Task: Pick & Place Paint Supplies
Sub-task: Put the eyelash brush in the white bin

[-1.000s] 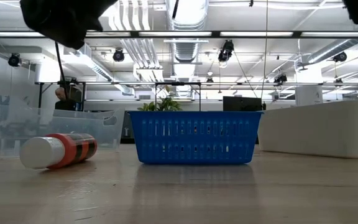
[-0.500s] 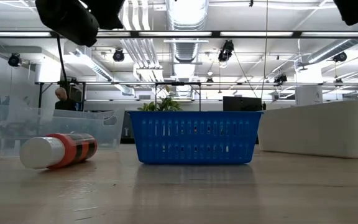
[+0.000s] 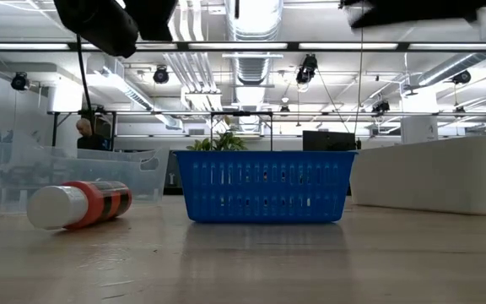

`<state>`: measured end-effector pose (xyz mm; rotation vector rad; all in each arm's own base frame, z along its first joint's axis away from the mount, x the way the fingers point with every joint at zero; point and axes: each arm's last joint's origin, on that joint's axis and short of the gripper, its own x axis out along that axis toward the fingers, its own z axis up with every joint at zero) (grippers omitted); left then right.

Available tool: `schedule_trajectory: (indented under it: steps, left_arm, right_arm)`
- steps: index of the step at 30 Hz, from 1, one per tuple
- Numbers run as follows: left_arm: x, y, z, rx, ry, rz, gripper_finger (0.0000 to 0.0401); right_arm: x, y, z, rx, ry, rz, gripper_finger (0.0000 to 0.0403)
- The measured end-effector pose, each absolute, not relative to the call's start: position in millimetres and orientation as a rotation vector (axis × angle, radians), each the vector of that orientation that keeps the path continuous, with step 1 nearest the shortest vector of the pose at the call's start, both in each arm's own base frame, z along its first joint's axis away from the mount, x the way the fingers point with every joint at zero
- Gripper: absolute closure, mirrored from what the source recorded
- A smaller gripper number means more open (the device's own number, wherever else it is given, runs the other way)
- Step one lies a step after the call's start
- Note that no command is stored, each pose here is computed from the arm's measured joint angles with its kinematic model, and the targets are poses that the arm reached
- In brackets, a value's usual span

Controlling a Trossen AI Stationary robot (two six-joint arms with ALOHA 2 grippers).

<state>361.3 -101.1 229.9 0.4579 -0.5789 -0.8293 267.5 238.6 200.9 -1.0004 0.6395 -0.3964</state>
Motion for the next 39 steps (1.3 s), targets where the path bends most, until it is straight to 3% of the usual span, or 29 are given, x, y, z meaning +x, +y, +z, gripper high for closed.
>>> schedule_trajectory:
  steps: [7,12,15,18,24,28,34,39]
  left_arm:
    - [358.1,-103.8,219.2,0.441,-0.517,-0.853,0.0399]
    - [357.0,-107.3,219.6,0.439,-0.521,-0.86,0.0399]
    - [356.9,-107.6,219.6,0.439,-0.521,-0.86,0.0399]
    - [356.8,-107.7,219.6,0.44,-0.522,-0.86,0.0399]
    - [354.4,-115.4,219.9,0.482,-0.553,-0.869,0.0399]
    - [351.7,-121.4,220.0,0.514,-0.572,-0.913,0.0399]
    - [352.8,-120.9,231.6,0.529,-0.62,-0.981,0.0399]
    - [361.1,-123.1,248.8,0.506,-0.643,-1.008,0.0399]
  right_arm:
    - [254.8,231.0,157.3,-0.7,0.906,-0.084,0.0261]
    - [244.6,240.3,126.1,-0.375,0.932,0.214,0.0261]
    - [238.4,256.2,125.2,-0.264,0.787,0.35,0.0261]
    - [234.2,270.4,147.0,-0.267,0.495,0.415,0.0261]
    - [217.7,246.1,181.7,-0.414,0.009,0.16,0.0261]
    - [210.4,196.9,184.0,-0.325,-0.208,0.121,0.0261]
    - [236.4,126.9,173.7,-0.183,-0.274,0.239,0.0261]
    - [271.2,105.0,181.5,-0.18,-0.232,0.372,0.0261]
